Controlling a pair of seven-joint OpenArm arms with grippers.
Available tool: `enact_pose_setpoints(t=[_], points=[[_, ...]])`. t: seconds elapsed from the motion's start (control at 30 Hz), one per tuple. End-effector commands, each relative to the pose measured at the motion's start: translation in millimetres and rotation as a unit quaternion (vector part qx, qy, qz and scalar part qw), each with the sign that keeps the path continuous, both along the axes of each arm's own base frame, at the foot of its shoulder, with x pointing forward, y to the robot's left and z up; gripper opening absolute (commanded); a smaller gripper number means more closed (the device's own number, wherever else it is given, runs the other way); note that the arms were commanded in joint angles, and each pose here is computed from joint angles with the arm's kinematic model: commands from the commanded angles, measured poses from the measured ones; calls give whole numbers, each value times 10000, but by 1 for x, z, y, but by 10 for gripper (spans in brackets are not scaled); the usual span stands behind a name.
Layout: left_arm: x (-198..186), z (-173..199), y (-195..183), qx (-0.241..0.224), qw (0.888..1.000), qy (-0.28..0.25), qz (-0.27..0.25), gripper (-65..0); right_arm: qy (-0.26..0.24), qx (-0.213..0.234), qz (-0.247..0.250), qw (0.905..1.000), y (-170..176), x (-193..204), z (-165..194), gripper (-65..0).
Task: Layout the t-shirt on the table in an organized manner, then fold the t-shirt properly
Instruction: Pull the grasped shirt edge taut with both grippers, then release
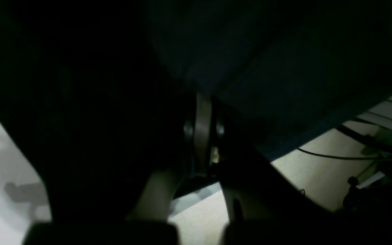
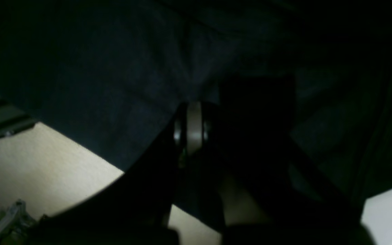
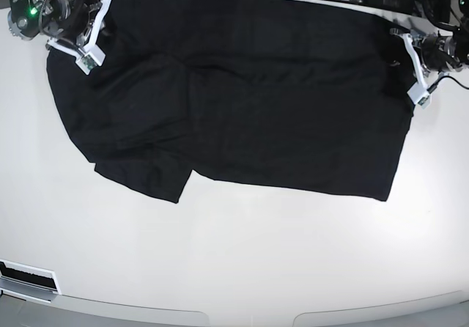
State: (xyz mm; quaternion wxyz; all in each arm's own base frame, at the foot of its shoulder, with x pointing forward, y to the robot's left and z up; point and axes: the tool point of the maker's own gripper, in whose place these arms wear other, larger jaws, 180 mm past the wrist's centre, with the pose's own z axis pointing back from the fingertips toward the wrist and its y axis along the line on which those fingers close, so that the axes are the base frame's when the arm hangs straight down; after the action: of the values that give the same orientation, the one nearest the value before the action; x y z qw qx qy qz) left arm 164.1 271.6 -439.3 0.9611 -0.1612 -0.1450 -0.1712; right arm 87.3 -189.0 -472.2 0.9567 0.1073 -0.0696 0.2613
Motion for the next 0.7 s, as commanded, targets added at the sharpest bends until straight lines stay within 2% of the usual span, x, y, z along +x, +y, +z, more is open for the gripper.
enact_pose_setpoints(t=[0.0, 0.3, 0.67], points=[[7, 8, 4, 36, 9999, -105, -43, -650, 129, -248, 91, 9996, -11, -6, 0, -650], [-9, 2, 7, 150, 9995, 233, -116, -650, 59, -774, 156, 9969, -30, -1, -2, -650], [-22, 0, 2, 13, 9991, 434, 7, -650, -200, -799, 152, 9965, -32, 24, 4, -650]])
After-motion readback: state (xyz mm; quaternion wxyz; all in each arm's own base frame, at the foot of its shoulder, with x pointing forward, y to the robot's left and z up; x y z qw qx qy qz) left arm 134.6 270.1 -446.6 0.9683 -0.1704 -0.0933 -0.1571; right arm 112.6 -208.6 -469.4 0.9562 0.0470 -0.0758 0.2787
